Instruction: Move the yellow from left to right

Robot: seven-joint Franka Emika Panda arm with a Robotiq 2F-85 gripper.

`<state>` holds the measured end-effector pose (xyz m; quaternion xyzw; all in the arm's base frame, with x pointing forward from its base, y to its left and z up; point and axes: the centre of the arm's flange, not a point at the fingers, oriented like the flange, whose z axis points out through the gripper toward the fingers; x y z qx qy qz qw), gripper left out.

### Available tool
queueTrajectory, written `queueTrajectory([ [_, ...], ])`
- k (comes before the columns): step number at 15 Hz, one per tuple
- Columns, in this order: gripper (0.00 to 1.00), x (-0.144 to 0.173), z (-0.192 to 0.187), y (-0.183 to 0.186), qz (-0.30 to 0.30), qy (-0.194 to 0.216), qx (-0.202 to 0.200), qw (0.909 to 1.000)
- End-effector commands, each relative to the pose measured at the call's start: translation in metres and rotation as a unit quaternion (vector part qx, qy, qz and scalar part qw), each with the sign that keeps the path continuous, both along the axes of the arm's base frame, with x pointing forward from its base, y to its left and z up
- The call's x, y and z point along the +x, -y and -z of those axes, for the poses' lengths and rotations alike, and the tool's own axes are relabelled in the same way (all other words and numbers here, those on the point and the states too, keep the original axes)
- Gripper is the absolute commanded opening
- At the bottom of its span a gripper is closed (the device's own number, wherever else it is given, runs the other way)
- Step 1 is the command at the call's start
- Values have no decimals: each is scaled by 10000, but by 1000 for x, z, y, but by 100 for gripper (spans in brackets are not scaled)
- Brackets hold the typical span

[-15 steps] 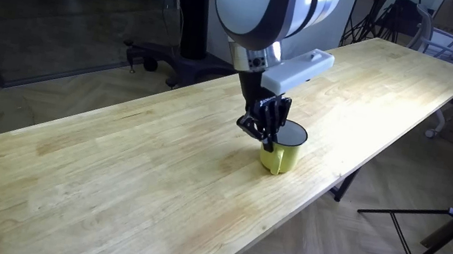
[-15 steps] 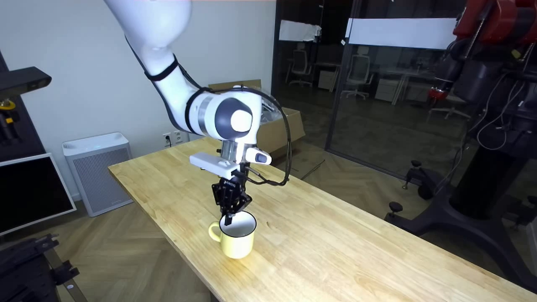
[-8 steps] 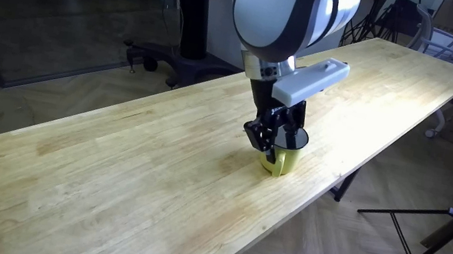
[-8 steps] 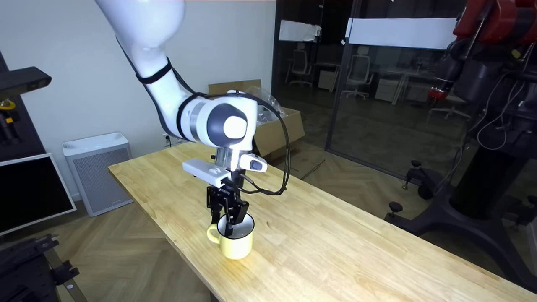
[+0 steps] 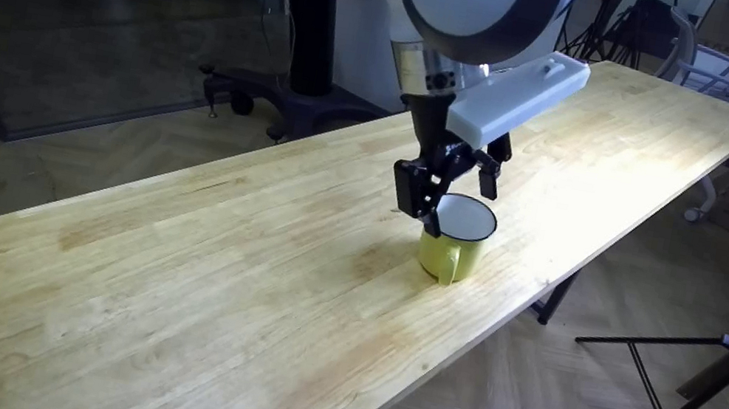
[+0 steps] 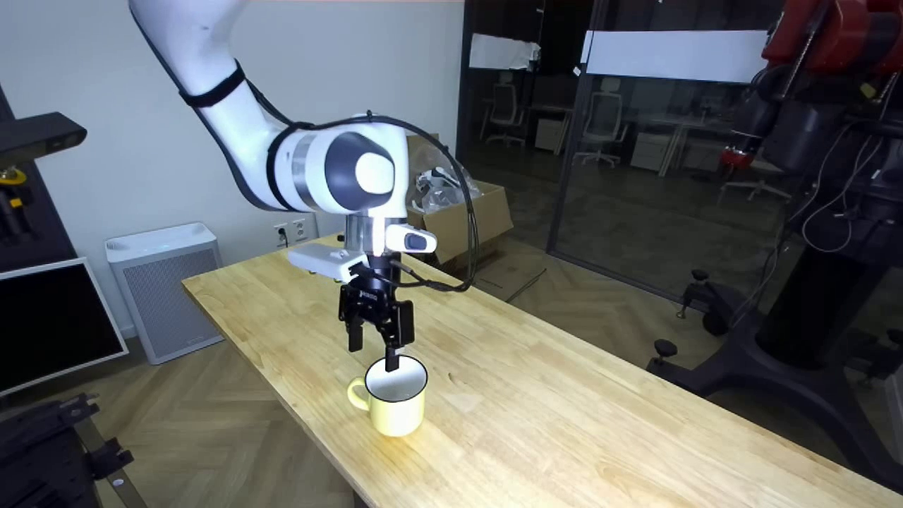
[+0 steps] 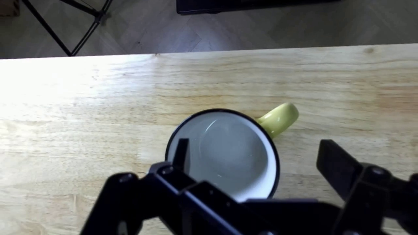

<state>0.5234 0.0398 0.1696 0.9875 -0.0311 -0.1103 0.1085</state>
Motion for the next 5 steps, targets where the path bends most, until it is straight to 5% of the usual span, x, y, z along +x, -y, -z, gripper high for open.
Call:
queueTrajectory([
  [1,100,-18,-34,-5,111,324,-276,9990],
  [5,100,-7,-33,-5,73,306,-170,9994],
])
